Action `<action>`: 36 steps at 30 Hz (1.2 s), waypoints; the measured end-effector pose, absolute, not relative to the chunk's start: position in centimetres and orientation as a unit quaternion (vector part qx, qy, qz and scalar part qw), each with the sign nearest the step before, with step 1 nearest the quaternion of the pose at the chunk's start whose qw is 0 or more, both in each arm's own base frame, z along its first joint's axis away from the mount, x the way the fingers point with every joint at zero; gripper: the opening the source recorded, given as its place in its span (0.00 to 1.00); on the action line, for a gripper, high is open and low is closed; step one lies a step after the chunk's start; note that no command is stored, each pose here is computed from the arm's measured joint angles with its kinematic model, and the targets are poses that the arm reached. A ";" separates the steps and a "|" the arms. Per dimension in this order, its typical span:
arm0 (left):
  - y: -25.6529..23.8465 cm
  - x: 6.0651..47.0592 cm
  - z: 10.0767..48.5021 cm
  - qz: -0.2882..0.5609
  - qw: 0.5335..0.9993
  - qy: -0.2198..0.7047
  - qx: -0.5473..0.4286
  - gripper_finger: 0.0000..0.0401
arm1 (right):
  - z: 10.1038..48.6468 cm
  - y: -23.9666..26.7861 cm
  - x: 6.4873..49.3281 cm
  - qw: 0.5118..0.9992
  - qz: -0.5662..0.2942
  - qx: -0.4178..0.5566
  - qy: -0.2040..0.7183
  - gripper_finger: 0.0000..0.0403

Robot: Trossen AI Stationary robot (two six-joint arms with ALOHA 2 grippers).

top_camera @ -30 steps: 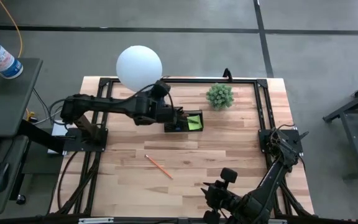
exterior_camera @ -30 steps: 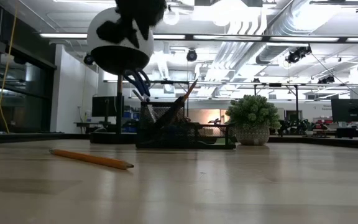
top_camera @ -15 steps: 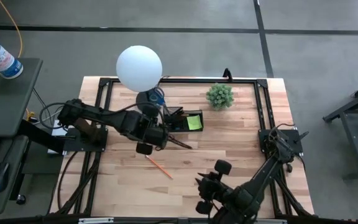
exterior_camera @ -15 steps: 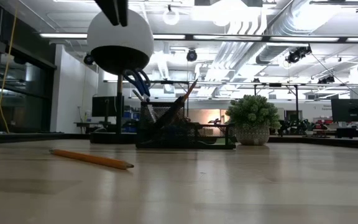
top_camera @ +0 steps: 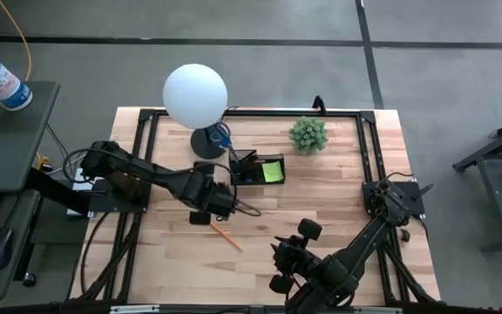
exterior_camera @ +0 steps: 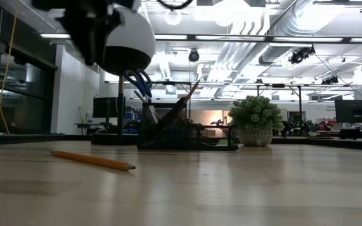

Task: Pick and place office supplies into organizer
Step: Put the orange pencil into the desk organizer

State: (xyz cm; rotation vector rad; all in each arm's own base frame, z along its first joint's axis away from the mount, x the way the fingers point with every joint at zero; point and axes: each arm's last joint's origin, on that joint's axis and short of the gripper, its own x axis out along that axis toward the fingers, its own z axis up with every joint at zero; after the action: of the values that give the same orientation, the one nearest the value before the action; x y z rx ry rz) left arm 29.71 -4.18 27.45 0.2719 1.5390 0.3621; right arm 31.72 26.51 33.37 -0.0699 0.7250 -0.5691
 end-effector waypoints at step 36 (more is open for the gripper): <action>-6.9 24.4 14.8 -0.152 0.739 0.633 0.174 0.38 | 33.4 25.3 32.7 0.890 -0.305 0.010 0.339 0.20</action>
State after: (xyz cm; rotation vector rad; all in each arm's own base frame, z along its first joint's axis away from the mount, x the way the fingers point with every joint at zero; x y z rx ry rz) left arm 24.41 -6.93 14.84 0.3812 1.3894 -0.3346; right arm 32.71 25.28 33.38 0.0212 0.7035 -0.6342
